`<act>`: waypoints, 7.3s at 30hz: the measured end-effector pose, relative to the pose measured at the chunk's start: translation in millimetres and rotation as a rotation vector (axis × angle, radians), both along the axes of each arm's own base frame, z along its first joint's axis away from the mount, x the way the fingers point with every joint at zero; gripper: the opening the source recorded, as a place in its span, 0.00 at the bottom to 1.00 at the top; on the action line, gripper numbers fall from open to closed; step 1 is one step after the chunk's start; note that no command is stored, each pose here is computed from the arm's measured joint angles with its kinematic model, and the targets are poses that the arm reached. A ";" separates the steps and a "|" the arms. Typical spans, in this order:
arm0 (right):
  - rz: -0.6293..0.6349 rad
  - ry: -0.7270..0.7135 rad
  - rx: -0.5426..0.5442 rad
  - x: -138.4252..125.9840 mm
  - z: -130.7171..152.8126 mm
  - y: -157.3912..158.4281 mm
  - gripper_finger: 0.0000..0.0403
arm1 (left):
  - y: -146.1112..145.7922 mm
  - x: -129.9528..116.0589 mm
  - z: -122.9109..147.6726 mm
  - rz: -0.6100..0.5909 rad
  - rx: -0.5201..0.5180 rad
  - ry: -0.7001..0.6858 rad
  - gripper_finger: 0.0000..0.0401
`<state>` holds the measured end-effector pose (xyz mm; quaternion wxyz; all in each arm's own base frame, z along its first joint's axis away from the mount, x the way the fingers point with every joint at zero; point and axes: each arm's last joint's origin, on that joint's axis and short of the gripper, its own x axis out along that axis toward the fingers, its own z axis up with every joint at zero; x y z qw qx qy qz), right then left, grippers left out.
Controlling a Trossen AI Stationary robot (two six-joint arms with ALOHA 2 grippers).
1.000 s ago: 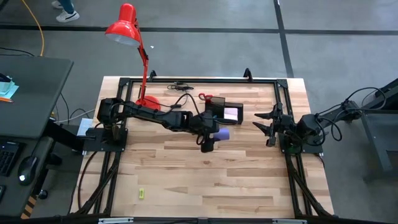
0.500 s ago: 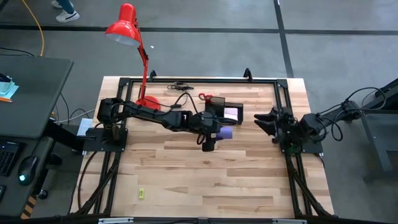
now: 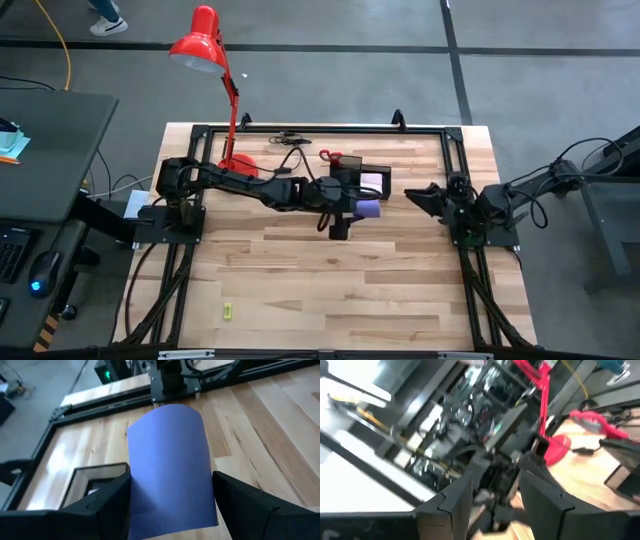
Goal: Pick and place office supplies into organizer
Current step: Put the blue sticky note into the black desk organizer
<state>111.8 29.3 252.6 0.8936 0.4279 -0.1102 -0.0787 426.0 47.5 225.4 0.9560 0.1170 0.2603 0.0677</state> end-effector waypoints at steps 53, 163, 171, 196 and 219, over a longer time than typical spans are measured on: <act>0.076 0.289 0.162 57.7 -47.5 3.4 0.38 | 0.5 -1.7 -0.5 0.036 -0.021 0.053 0.55; -0.131 0.290 0.104 28.1 -98.2 -44.6 0.00 | -13.5 -134.9 -59.6 0.083 -0.143 -0.355 0.78; -0.209 0.430 0.182 30.7 -82.3 -69.3 0.00 | -13.5 -135.0 -60.0 0.084 -0.144 -0.351 0.77; -0.227 0.527 0.485 60.9 -107.3 -106.4 0.00 | -13.6 -135.7 -63.6 0.084 -0.139 -0.312 0.78; -0.323 0.908 0.265 93.8 -97.1 -123.4 0.54 | -13.8 -136.5 -67.1 0.091 -0.158 -0.278 0.77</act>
